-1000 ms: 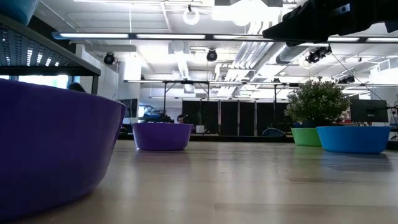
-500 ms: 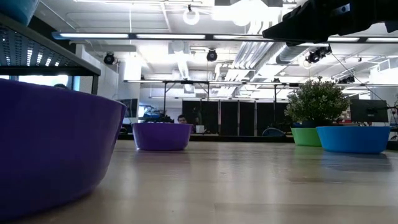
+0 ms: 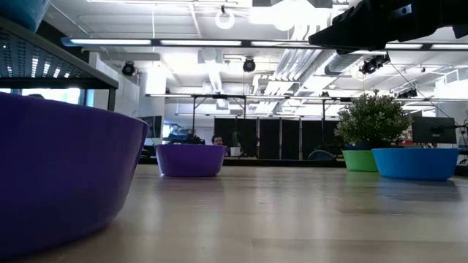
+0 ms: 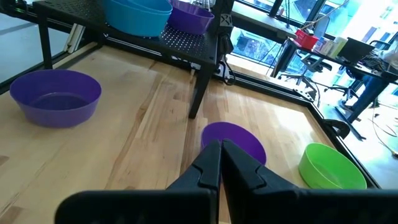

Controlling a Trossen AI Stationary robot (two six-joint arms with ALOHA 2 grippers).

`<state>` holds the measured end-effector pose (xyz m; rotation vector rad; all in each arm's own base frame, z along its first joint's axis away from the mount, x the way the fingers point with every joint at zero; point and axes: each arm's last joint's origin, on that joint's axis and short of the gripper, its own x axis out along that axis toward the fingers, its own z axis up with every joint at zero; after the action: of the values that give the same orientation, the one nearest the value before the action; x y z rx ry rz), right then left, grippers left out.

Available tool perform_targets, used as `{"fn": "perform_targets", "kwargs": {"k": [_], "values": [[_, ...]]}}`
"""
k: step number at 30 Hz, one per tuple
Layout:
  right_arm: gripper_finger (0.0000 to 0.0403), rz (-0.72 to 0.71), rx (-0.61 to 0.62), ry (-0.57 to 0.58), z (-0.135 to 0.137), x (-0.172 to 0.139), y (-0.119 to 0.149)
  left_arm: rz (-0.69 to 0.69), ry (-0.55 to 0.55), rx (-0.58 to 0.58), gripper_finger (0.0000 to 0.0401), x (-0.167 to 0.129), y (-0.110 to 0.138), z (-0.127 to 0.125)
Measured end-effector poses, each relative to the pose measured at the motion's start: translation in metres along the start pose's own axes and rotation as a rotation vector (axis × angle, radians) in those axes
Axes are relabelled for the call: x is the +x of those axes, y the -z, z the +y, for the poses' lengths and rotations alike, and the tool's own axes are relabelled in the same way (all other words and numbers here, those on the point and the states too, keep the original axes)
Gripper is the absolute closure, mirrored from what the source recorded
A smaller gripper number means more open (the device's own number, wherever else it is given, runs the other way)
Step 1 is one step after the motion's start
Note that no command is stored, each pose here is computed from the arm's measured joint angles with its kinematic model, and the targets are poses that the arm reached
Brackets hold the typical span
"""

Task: Pick & Place Mini bowls
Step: Stack the blue bowl on the other blue bowl on the shelf

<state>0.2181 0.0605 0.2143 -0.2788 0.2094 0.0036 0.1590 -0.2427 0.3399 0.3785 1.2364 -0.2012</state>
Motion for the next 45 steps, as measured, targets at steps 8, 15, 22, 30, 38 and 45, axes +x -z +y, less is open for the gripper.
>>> {"fn": "perform_targets", "kwargs": {"k": [8, 15, 22, 30, 38, 45], "values": [[0.0401, 0.000, 0.000, 0.000, 0.000, 0.000, 0.000, 0.035, -0.016, -0.035, 0.0313, 0.009, 0.004, -0.001], [0.0401, -0.001, -0.007, 0.000, 0.000, 0.000, 0.000, 0.057, -0.028, -0.048, 0.0313, 0.014, 0.007, -0.001], [0.0401, -0.016, -0.013, 0.000, 0.000, 0.000, -0.002, 0.056, -0.027, -0.056, 0.0313, 0.014, 0.007, -0.001], [0.0401, -0.018, -0.013, -0.001, 0.000, 0.000, -0.002, 0.076, -0.016, -0.096, 0.0287, 0.017, 0.002, 0.007], [0.0401, -0.018, -0.013, -0.008, 0.000, 0.000, -0.002, 0.042, 0.016, -0.099, 0.0231, 0.003, 0.005, 0.022], [0.0402, -0.017, -0.013, -0.008, 0.000, 0.000, -0.002, -0.005, 0.008, -0.048, 0.0235, -0.010, 0.012, 0.032]]}}
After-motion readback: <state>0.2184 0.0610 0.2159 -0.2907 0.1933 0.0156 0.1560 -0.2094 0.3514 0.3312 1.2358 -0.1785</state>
